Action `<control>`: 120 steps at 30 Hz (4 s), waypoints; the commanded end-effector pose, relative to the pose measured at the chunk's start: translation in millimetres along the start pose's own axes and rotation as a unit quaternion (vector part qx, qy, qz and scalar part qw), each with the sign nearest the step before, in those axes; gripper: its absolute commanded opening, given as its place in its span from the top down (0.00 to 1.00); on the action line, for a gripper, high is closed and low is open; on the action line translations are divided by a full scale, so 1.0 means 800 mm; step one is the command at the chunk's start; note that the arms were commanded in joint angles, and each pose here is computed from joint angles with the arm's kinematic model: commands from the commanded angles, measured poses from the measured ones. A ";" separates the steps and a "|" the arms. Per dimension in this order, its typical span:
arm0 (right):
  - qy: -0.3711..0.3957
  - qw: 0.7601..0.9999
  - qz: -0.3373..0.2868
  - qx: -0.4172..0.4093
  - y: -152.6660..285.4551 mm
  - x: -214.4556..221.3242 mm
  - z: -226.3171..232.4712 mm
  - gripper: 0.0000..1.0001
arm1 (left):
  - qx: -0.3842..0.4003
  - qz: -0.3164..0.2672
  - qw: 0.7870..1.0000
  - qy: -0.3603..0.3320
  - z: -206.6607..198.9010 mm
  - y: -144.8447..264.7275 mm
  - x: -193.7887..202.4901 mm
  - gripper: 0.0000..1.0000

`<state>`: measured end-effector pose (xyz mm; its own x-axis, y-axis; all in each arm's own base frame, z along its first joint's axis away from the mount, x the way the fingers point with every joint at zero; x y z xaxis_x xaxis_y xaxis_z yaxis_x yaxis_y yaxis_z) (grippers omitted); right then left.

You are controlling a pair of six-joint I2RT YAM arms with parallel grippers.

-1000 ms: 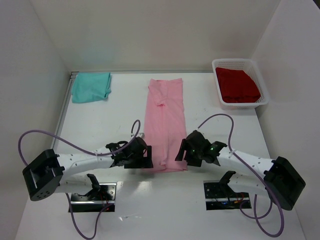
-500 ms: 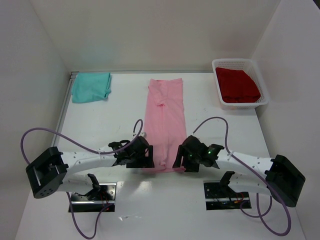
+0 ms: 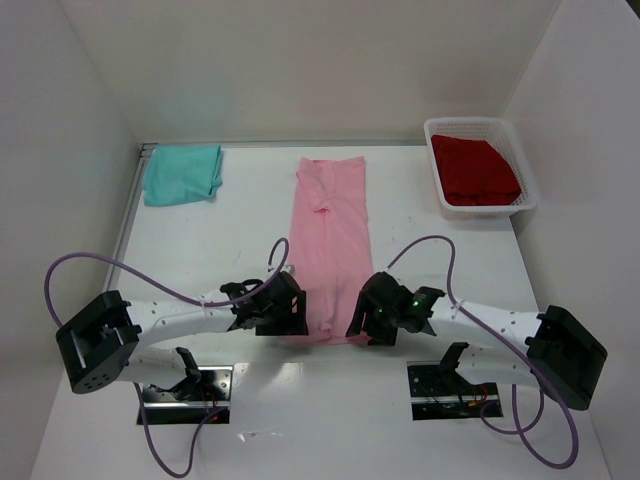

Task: Fold and stack the t-shirts
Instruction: Grab the bottom of the folded rectangular tshirt with both arms, then fold the folded rectangular tshirt in 1/3 of the way

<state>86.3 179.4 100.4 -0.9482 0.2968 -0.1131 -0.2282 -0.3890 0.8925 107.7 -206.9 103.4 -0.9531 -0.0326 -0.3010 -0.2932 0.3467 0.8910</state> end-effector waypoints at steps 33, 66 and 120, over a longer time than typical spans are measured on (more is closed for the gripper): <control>-0.027 0.994 -0.069 0.083 0.000 -0.016 -0.003 0.52 | -0.061 0.015 0.998 0.008 0.017 -0.006 0.009 0.23; 0.009 0.977 -0.213 -0.027 0.048 -0.076 0.067 1.00 | -0.021 -0.136 0.990 -0.039 -0.042 0.066 -0.070 1.00; 0.021 0.938 -0.340 -0.060 -0.047 -0.426 0.113 0.79 | 0.061 -0.194 0.977 -0.058 0.038 -0.080 -0.429 0.53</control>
<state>426.6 163.6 146.6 -0.5788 0.5049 -0.6403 -0.7954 -0.1764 0.5799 453.6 -184.1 141.2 -0.7493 -0.1098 -0.6530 -0.6330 0.4083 0.6577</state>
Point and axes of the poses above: each gripper's point midway between its finger pads, its own y axis back along the fingers, its own z axis along the line the jaws close on, x = y × z, the point moved 9 cm from there along y, back along the fingers, and after that the axes turned 1 degree about -y, right-handed, at the moved point
